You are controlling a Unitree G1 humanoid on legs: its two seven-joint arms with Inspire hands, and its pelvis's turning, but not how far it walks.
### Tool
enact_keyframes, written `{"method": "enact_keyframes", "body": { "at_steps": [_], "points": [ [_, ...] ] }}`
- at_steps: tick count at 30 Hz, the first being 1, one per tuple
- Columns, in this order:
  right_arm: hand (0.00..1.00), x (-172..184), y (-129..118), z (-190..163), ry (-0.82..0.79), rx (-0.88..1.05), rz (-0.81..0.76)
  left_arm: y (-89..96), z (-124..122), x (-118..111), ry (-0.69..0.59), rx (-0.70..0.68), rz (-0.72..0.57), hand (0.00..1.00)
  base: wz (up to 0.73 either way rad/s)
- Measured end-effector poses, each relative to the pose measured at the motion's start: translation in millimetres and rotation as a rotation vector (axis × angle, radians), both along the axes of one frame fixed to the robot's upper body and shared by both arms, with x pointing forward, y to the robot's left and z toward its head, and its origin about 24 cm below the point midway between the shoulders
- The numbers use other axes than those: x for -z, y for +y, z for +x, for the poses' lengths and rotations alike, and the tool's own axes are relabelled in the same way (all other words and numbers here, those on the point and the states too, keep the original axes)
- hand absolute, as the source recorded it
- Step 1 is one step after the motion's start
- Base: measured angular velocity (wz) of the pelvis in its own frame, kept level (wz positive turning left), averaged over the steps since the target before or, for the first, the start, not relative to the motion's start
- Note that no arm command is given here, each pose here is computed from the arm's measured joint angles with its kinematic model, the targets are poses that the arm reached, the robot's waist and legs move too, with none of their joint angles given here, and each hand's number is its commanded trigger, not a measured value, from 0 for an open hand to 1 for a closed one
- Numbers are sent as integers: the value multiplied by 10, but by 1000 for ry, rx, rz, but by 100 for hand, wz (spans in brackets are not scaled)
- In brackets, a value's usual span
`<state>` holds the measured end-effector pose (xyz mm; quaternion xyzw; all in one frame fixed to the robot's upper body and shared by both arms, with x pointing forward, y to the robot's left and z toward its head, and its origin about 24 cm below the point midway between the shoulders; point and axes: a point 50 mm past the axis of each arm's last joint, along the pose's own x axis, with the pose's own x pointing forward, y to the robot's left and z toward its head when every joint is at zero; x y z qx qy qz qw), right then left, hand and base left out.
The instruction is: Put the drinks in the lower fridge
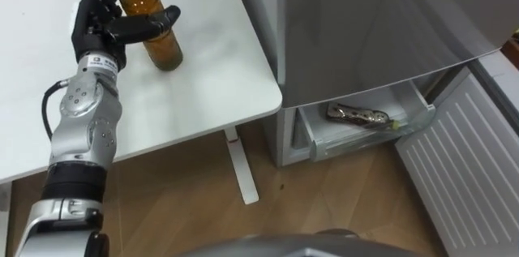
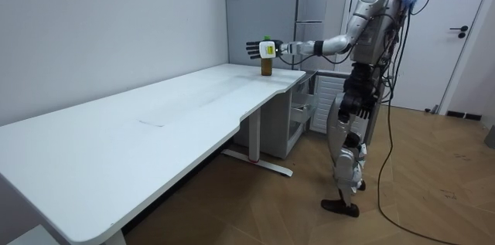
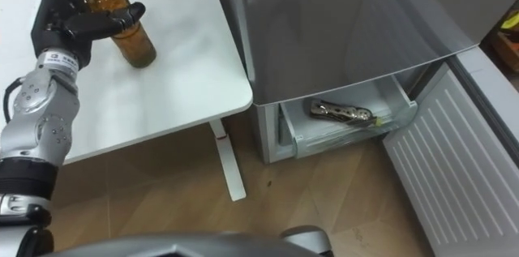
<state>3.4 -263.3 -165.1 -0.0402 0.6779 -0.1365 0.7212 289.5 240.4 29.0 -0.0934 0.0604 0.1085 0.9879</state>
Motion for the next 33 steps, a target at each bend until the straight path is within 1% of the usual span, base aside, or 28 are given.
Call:
{"method": "enact_keyframes", "body": {
  "at_steps": [3, 9, 21, 22, 23, 24, 25, 33],
  "points": [
    [0, 0, -1, -45, 24, -3, 1, 4, 34, 34, 30, -2, -5, 0, 0],
    [0, 0, 2, -108, 62, -6, 4, 7, 19, 107, 84, 0, -13, 0, -2],
    [0, -4, -10, -120, 83, -19, -11, 16, 8, 145, 105, -8, -15, 0, -5],
    [0, -4, -11, -120, 83, -20, -11, 16, 8, 145, 105, -8, -15, 35, -6],
    [0, -4, -11, -117, 83, -20, -11, 16, 8, 145, 105, -8, -15, 74, -6],
    [0, -4, -11, -112, 81, -20, -11, 16, 8, 145, 105, -8, -15, 93, -6],
    [0, -4, -11, -110, 80, -20, -11, 16, 8, 145, 105, -8, -15, 100, -5],
    [0, -7, -21, -109, 81, -20, -20, 26, -1, 174, 118, -16, -15, 100, -2]
  ]
}}
